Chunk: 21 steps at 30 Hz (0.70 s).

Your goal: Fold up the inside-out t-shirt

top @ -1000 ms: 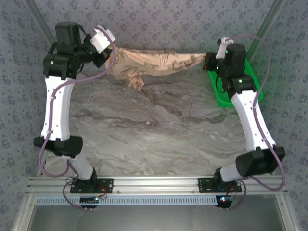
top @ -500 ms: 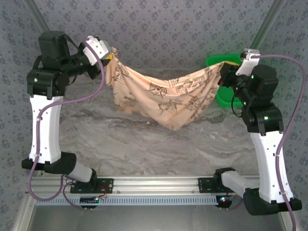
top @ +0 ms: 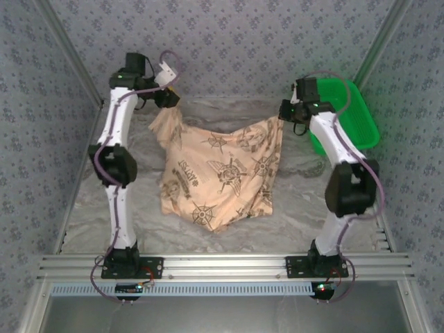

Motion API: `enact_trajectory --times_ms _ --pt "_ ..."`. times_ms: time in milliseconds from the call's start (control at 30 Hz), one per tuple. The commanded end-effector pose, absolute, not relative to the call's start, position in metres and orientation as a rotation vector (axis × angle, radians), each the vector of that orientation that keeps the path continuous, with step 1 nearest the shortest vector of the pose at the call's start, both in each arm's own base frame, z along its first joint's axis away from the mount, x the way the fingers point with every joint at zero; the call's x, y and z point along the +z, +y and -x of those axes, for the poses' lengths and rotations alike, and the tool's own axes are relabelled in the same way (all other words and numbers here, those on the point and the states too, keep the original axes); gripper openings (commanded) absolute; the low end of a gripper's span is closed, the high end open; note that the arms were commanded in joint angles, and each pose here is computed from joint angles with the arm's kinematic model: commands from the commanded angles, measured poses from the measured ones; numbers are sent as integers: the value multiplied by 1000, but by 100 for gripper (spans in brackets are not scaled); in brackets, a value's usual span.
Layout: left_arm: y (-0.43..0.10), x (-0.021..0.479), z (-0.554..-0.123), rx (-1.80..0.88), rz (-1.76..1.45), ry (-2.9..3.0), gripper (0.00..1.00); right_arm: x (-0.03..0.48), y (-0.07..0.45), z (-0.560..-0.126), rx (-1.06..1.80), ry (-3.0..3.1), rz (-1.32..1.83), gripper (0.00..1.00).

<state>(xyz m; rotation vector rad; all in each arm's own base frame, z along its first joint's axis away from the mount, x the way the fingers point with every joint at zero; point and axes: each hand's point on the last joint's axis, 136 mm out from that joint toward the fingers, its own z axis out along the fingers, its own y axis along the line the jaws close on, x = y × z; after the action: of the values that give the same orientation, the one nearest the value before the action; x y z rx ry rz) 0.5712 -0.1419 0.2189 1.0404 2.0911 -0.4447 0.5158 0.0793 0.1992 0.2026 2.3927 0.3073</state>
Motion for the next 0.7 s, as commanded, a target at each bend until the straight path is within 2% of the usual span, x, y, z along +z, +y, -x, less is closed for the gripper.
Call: enact_trajectory --times_ms 0,33,167,267,367,500,667 --pt "-141 239 -581 -547 -868 2114 51 220 68 -523 324 2402 -272 29" --pt "-142 242 -580 -553 -856 2117 51 219 68 -521 332 2415 -270 36" --pt "-136 262 -557 -530 -722 2222 50 211 74 -484 338 2481 -229 46" --pt "-145 265 -508 -474 -693 2316 50 188 74 -438 355 2549 -254 53" --pt "-168 249 -441 -406 -702 2342 51 147 81 -387 424 2664 -283 54" --pt "-221 215 -337 -592 -751 2330 51 98 102 -321 504 2835 -279 55" --pt "-271 151 -209 -726 -1033 2460 51 62 130 -275 553 2967 -211 51"
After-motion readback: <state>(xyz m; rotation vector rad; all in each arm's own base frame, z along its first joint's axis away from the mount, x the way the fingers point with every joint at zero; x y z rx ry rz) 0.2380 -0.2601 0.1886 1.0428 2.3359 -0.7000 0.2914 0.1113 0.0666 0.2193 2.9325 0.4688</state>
